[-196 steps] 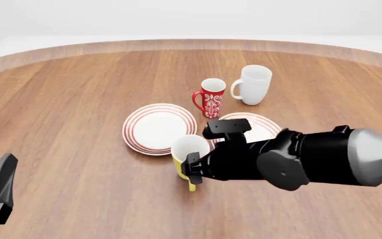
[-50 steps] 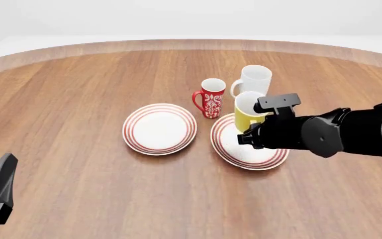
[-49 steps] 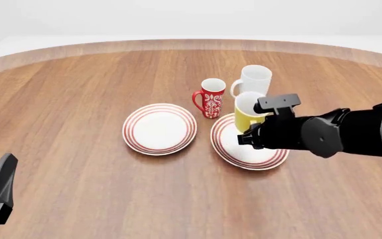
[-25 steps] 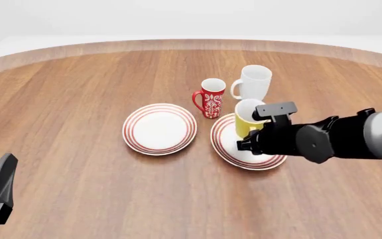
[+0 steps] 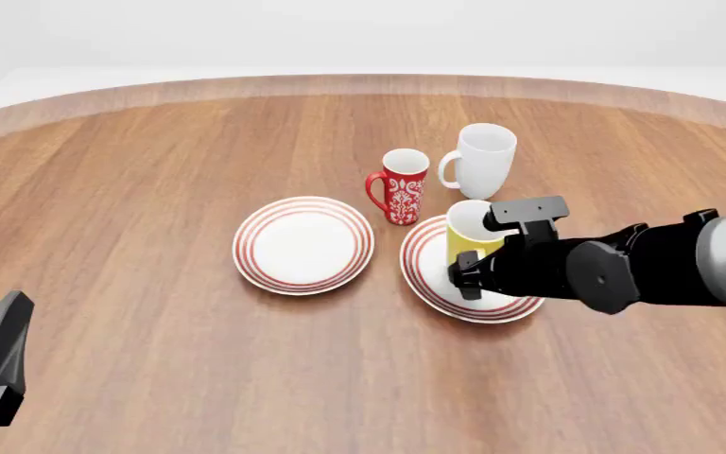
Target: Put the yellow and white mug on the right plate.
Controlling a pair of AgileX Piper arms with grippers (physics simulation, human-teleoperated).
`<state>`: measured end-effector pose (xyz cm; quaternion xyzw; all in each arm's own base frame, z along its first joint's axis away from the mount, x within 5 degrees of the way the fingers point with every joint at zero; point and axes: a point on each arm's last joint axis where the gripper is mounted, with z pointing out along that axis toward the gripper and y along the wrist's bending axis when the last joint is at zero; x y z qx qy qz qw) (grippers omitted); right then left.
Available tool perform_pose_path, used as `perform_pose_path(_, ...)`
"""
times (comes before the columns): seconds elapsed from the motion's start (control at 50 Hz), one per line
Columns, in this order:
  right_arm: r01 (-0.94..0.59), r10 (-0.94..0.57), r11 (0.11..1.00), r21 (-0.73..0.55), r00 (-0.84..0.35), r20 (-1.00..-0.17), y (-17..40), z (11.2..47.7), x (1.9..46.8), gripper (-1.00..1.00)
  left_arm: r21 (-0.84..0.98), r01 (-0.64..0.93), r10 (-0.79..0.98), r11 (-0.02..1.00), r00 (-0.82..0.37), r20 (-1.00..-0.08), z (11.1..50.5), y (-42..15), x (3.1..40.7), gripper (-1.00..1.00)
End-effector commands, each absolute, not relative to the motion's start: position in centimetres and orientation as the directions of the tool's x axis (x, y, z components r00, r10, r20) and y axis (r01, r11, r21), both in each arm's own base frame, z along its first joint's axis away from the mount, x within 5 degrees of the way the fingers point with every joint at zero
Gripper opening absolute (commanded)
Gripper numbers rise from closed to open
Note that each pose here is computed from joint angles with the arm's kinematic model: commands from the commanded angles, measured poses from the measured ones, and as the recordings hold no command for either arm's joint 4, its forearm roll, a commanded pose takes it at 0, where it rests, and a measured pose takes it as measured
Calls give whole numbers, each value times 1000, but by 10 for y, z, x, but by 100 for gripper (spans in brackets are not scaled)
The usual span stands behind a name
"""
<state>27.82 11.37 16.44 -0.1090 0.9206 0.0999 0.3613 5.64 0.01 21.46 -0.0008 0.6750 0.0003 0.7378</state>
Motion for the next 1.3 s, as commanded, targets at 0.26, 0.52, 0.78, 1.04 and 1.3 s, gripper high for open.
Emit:
perform_pose_path(0.26, -260, -109, 958, 119, -717, -688, 106, 173, 259, 100, -1, -2, -1, 1000, 89, -996, 215, 0, 56, 100)
perform_pose_path(0.52, -262, -88, 955, 141, -700, -708, 100, 198, 234, 100, -1, -2, -1, 1000, 89, -996, 215, 0, 56, 100)
perform_pose_path(0.78, -276, -80, 949, 152, -676, -732, 94, 222, 211, 100, -1, -2, -1, 1000, 89, -996, 215, 0, 56, 100)
perform_pose_path(1.04, -284, -60, 944, 168, -649, -758, 88, 244, 192, 100, -1, -2, -1, 1000, 89, -996, 215, 0, 56, 100)
perform_pose_path(1.3, -284, -38, 942, 182, -625, -780, 79, 261, 173, 100, -1, -2, -1, 1000, 89, -996, 215, 0, 56, 100)
